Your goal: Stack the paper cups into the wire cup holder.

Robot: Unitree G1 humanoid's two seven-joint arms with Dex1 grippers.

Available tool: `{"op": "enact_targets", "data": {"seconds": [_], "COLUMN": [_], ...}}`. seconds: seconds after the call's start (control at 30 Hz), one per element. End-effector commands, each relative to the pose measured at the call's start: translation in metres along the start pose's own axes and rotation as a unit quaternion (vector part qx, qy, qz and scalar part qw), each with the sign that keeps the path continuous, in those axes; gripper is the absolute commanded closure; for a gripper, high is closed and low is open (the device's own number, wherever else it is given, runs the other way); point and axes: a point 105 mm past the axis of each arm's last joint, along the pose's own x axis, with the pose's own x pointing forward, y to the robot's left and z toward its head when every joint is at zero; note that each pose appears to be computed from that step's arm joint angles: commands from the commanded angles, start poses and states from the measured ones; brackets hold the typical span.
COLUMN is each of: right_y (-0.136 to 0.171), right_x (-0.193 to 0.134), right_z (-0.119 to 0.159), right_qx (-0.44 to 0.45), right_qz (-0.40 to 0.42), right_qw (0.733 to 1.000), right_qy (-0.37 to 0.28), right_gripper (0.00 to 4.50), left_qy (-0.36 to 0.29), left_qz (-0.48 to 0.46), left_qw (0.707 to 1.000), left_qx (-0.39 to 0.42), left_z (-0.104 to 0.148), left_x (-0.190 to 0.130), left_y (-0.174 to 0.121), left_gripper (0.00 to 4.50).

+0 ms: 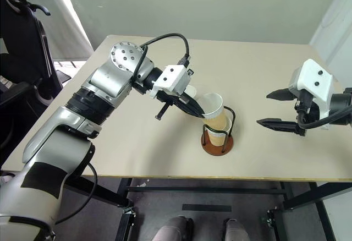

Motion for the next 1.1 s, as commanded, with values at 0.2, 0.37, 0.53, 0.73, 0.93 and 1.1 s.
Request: {"op": "enact_targets", "data": {"seconds": [0.2, 0.37, 0.53, 0.73, 0.93, 1.1], "right_y": [-0.002, -0.003, -0.003, -0.002, -0.003, -0.005], "right_x": [-0.007, -0.007, -0.007, -0.003, -0.003, 0.0], "right_z": [0.009, 0.009, 0.009, 0.016, 0.022, 0.025], "right_qx": [-0.022, -0.022, -0.023, -0.024, -0.027, -0.034], "right_qz": [-0.017, -0.017, -0.017, -0.016, -0.017, -0.01], "right_qw": [1.0, 1.0, 1.0, 0.999, 0.999, 0.999], "right_qy": [-0.006, -0.004, -0.004, -0.022, -0.034, -0.041], "right_gripper": [0.76, 0.76, 0.76, 0.76, 0.76, 0.76], "left_qy": [0.002, -0.01, -0.022, -0.038, -0.036, 0.044], "left_qz": [0.011, 0.023, 0.035, 0.107, 0.182, 0.243], "left_qw": [1.0, 1.0, 0.999, 0.993, 0.98, 0.968], "left_qx": [0.007, 0.003, -0.005, -0.022, -0.067, -0.045], "left_z": [-0.005, -0.004, -0.002, 0.002, -0.007, -0.033], "left_x": [0.001, 0.002, 0.001, -0.015, -0.042, -0.068], "left_y": [0.006, 0.01, 0.014, 0.032, 0.042, 0.038], "left_gripper": [4.46, 2.85, 1.04, 0.01, 0.01, 0.01]}}
